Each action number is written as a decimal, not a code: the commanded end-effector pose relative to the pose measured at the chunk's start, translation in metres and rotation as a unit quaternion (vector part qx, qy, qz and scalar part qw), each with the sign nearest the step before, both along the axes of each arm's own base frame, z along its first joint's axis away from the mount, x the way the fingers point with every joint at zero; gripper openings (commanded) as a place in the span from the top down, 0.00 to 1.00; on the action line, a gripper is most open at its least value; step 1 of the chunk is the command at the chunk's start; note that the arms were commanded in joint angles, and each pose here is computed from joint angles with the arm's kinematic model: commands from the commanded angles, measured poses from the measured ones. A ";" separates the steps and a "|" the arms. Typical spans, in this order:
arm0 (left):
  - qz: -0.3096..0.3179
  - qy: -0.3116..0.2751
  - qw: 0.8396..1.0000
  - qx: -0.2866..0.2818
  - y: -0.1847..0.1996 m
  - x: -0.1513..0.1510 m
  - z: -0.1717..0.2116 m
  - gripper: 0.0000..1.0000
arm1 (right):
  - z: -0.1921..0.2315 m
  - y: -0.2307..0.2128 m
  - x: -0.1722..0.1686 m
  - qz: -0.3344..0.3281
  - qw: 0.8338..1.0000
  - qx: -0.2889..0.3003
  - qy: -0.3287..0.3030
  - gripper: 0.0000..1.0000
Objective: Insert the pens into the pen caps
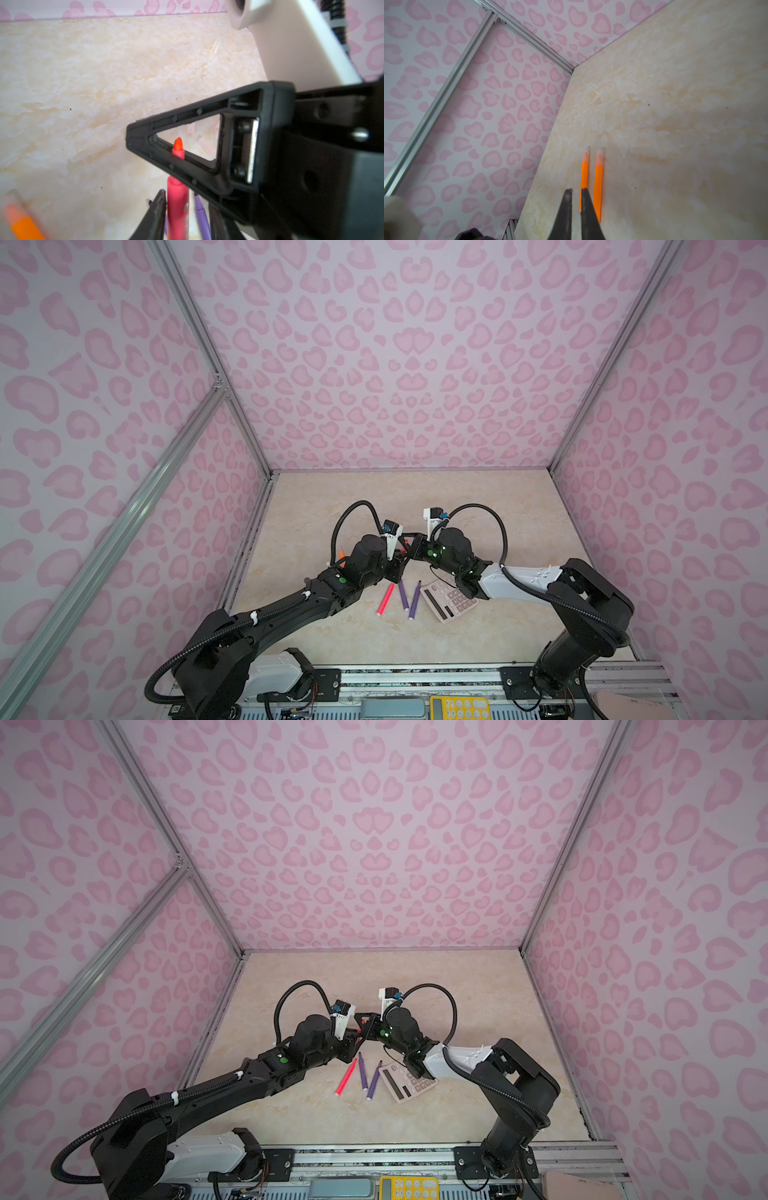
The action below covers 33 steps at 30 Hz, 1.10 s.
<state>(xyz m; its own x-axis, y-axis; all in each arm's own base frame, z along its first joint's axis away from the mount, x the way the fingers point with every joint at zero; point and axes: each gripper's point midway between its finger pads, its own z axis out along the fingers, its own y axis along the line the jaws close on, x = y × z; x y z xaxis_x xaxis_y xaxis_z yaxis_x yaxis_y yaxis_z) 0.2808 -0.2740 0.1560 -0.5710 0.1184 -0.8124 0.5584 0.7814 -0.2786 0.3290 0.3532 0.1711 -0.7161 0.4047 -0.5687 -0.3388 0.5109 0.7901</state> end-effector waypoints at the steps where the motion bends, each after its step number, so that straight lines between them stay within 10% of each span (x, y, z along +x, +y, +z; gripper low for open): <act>1: -0.015 -0.033 0.999 -0.038 -0.014 0.007 0.024 0.60 | 0.002 0.002 -0.006 0.013 1.000 0.001 -0.004 1.00; 8: -0.013 -0.025 0.999 -0.029 -0.016 0.009 0.019 0.56 | 0.004 -0.003 -0.003 0.008 1.000 -0.003 -0.008 1.00; 19: -0.010 -0.025 0.999 -0.030 -0.015 0.010 0.020 0.97 | 0.009 0.000 -0.009 0.017 1.000 0.004 -0.016 1.00; 25: -0.001 -0.021 0.999 -0.042 -0.013 0.009 0.023 0.97 | 0.015 -0.014 -0.007 0.001 0.999 -0.009 -0.031 0.48; 33: 0.018 0.020 0.997 -0.079 -0.011 0.002 0.023 0.97 | 0.039 -0.083 -0.016 -0.101 0.989 -0.088 -0.062 0.30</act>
<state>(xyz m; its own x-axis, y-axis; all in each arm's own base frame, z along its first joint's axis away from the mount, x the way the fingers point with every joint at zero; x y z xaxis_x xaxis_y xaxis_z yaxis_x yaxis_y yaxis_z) 0.2814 -0.2849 0.1713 -0.5924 0.0313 -0.8050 0.5469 0.7494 -0.3733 0.3116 0.2971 0.2280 -0.5890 0.4474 -0.6730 -0.3826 0.5791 0.7199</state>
